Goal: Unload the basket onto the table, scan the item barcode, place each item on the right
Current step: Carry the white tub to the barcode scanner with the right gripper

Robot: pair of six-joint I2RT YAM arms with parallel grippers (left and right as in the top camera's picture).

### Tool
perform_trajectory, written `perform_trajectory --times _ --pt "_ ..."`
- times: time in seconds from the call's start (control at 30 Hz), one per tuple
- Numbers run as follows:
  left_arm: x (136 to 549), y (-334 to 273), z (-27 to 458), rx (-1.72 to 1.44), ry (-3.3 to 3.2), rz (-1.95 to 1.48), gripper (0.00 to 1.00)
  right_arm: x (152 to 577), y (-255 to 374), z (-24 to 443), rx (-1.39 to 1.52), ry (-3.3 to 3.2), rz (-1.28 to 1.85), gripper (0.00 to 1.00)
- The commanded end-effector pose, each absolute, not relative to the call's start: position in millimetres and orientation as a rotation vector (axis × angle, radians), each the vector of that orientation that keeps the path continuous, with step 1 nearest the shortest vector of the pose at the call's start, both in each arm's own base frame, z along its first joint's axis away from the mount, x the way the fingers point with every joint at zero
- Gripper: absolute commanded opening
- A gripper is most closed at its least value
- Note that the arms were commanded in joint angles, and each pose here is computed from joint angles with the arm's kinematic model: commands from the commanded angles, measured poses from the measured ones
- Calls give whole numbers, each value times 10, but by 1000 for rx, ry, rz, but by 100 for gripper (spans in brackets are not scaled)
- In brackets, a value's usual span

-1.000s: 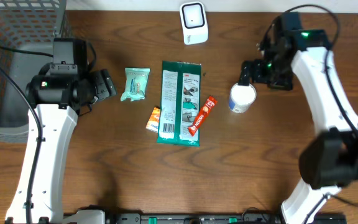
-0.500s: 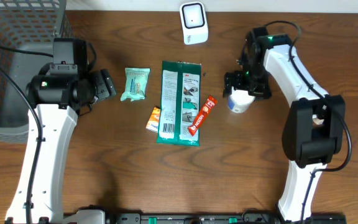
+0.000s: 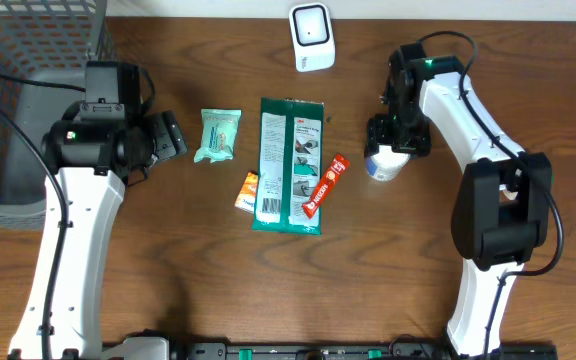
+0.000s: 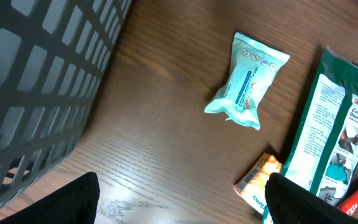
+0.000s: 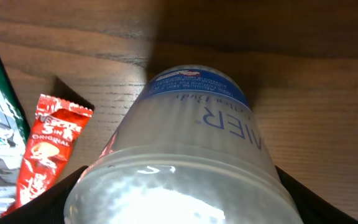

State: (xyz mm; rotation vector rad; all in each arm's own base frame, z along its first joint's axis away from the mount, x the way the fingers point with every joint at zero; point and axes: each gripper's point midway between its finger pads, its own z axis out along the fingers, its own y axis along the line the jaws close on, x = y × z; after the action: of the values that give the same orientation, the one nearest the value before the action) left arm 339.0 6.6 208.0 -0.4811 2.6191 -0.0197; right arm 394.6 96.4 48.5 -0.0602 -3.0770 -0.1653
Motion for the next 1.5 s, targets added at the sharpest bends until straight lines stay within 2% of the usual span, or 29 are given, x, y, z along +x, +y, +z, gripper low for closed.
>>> perform_trajectory --times 0.0,0.27,0.33,0.4,0.43,0.5,0.7,0.9,1.07,1.2,1.33,1.47 --pt "3397 71 2069 -474 2626 -22 85 3984 1056 636 -29 -3119 -171 63" --pt "3397 70 2069 -474 2626 -22 85 3971 1308 1453 107 -3321 -275 61" --pt "3397 70 2069 -474 2626 -22 85 3983 1439 1763 173 -3417 -331 60" --pt "3397 70 2069 -474 2626 -22 86 4028 1620 2242 269 -3573 -439 54" --pt "3397 71 2069 -475 2626 -22 86 4042 1681 2456 315 -3642 -481 49" --pt "3397 71 2069 -474 2626 -22 85 4086 1732 2991 379 -3848 -480 1" --pt "3397 71 2069 -475 2626 -22 86 4135 1623 3542 342 -4111 -234 1" --pt "3397 70 2069 -474 2626 -22 85 4384 1748 3545 386 -4186 -144 1" --pt "3397 70 2069 -474 2626 -22 86 4911 2025 3348 424 -4266 -181 1" --pt "3397 70 2069 -474 2626 -22 85 5351 2232 3148 560 -4349 -117 1" --pt "3397 70 2069 -474 2626 -22 86 5736 2313 2858 572 -4433 66 1" --pt "3397 70 2069 -474 2626 -22 85 6045 2383 2502 552 -4502 88 1"
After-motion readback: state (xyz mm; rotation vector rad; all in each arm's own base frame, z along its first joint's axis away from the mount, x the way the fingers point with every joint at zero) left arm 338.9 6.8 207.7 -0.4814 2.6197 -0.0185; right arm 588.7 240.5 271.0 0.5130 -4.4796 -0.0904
